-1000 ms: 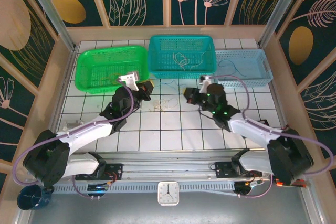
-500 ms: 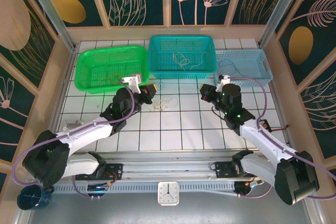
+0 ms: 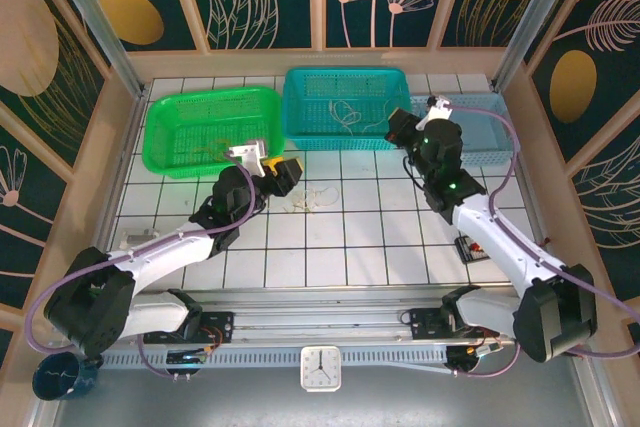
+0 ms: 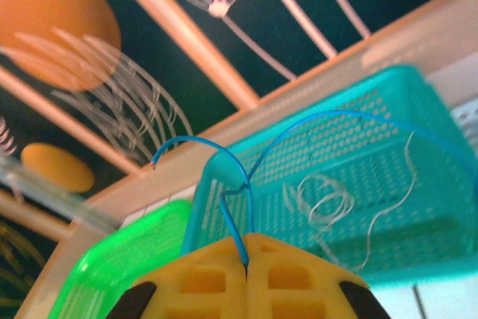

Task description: Untangle the cables

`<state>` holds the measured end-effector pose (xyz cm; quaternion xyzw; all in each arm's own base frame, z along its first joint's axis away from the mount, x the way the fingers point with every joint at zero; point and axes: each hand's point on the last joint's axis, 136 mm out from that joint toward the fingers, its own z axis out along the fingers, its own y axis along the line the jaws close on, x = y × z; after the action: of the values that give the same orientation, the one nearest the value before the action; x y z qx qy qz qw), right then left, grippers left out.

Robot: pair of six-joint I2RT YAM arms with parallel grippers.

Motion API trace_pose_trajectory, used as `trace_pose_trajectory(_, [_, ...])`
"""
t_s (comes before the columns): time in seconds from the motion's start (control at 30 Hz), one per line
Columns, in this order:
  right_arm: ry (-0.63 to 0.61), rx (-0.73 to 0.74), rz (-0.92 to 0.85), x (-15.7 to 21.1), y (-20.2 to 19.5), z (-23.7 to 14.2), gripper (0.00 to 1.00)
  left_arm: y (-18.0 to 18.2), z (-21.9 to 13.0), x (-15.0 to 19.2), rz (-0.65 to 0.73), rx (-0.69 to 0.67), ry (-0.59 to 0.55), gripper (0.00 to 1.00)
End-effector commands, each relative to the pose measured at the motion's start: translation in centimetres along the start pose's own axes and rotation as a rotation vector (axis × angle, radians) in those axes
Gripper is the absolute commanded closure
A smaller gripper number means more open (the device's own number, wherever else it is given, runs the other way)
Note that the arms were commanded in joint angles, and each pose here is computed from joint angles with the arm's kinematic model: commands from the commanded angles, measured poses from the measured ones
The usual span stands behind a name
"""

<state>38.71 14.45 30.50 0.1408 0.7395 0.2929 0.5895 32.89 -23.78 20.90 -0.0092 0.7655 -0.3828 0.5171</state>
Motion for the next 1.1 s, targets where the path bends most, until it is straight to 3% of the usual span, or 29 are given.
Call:
trace_pose_trajectory(0.0, [-0.182, 0.126, -0.047, -4.4, -1.6, 0.4, 1.00, -0.1, -0.1, -0.4, 0.004, 0.005, -0.016, 0.30])
trace_pose_trajectory(0.13, [-0.288, 0.254, -0.038, -6.5, -4.8, 0.6, 1.00, 0.0, -0.4, -0.4, 0.005, -0.004, -0.012, 0.11])
trace_pose_trajectory(0.17, [-0.305, 0.280, -0.036, -6.9, -5.6, 0.7, 1.00, 0.1, -0.5, -0.4, 0.005, -0.007, -0.012, 0.02])
trace_pose_trajectory(0.57, [-0.363, 0.523, -0.012, -9.2, -14.8, 2.7, 1.00, -0.2, -0.8, -0.2, -0.001, 0.000, 0.009, 0.01])
trace_pose_trajectory(0.93, [-0.231, 0.630, -0.009, -8.2, -23.0, 7.0, 1.00, -0.3, -0.6, 0.3, -0.002, 0.006, 0.033, 0.01])
trace_pose_trajectory(0.97, [-0.200, 0.605, -0.014, -7.9, -23.4, 7.9, 0.98, -0.2, -0.5, 0.3, -0.002, 0.007, 0.033, 0.01])
trace_pose_trajectory(1.07, [-0.102, 0.576, -0.013, -6.8, -24.7, 9.9, 0.72, -0.2, -0.4, 0.4, -0.001, 0.007, 0.037, 0.01])
